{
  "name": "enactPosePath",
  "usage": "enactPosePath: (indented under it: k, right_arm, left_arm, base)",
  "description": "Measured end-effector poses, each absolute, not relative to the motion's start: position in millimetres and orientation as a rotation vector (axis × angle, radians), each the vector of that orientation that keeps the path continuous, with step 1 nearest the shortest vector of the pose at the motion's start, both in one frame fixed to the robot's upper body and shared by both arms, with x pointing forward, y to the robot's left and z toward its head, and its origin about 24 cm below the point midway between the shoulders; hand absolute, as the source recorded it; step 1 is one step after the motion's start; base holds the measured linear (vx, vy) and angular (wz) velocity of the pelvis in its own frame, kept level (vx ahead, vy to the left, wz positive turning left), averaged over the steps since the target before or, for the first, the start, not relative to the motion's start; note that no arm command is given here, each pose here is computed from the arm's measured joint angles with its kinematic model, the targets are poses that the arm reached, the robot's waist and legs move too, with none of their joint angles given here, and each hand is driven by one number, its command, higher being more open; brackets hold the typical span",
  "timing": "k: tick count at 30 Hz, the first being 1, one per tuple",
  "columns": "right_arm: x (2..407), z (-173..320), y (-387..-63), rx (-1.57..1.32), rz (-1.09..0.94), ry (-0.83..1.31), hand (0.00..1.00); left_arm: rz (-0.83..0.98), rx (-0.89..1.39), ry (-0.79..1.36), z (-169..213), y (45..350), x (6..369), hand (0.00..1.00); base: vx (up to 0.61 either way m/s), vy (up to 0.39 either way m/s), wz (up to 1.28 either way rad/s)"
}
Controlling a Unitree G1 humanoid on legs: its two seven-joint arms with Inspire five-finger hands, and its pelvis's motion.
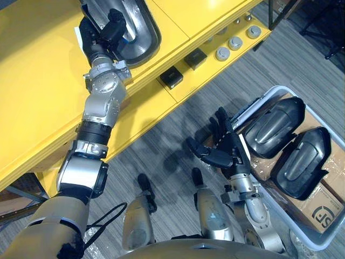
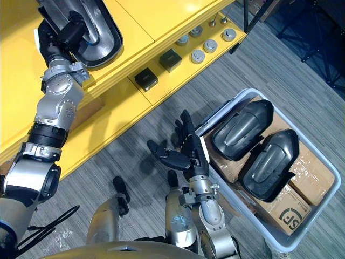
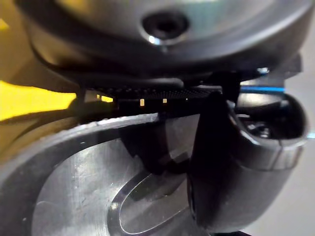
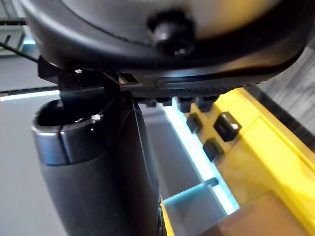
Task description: Walk over and take three plastic housings, then place them on the shelf
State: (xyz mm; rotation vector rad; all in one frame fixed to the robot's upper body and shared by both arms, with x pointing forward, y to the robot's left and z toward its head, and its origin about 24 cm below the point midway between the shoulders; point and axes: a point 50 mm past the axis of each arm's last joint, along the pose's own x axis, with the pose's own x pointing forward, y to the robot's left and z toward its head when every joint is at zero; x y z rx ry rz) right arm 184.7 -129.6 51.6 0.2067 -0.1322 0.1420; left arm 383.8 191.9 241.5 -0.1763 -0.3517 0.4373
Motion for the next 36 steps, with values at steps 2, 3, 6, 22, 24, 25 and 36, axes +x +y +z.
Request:
enactPosePath:
  k: [2,3,6,22,24,25,36]
  right_arm:
    - [183.8,51.0,-127.3,0.210,0.149,-0.128,1.00]
    - [183.3,50.6,-126.0,0.213,0.147,-0.124,1.00]
    - [181.9,49.5,-123.8,0.219,0.149,-0.116,1.00]
    - [171.3,42.0,-114.3,0.267,0.197,-0.060,1.00]
    - [170.7,41.7,-112.6,0.270,0.205,-0.057,1.00]
    - [170.3,41.6,-111.7,0.270,0.210,-0.056,1.00]
    - [171.4,55.6,-104.3,0.262,0.274,-0.129,1.00]
  left_arm:
    - [0.464,-0.193,-0.353,243.9,196.5,383.7,1.00]
    - [0.491,-0.207,-0.353,245.5,200.0,383.4,1.00]
    - [0.545,-0.186,-0.344,247.7,211.9,384.1,1.00]
    - [0.632,-0.170,-0.311,246.8,233.4,382.3,1.00]
    - [0.634,-0.192,-0.308,246.4,233.6,382.3,1.00]
    - [0.635,-0.226,-0.313,245.9,234.4,382.3,1.00]
    - [0.505,-0.372,-0.479,270.0,220.5,372.2,1.00]
  base:
    - [0.00,0.001,-0.04]
    - [0.00,0.000,0.00]
    - [0.00,0.000,0.00]
    - [0.00,-0.001,0.00]
    - [0.00,0.000,0.00]
    - [0.00,0.000,0.00]
    - [0.01,0.002,0.06]
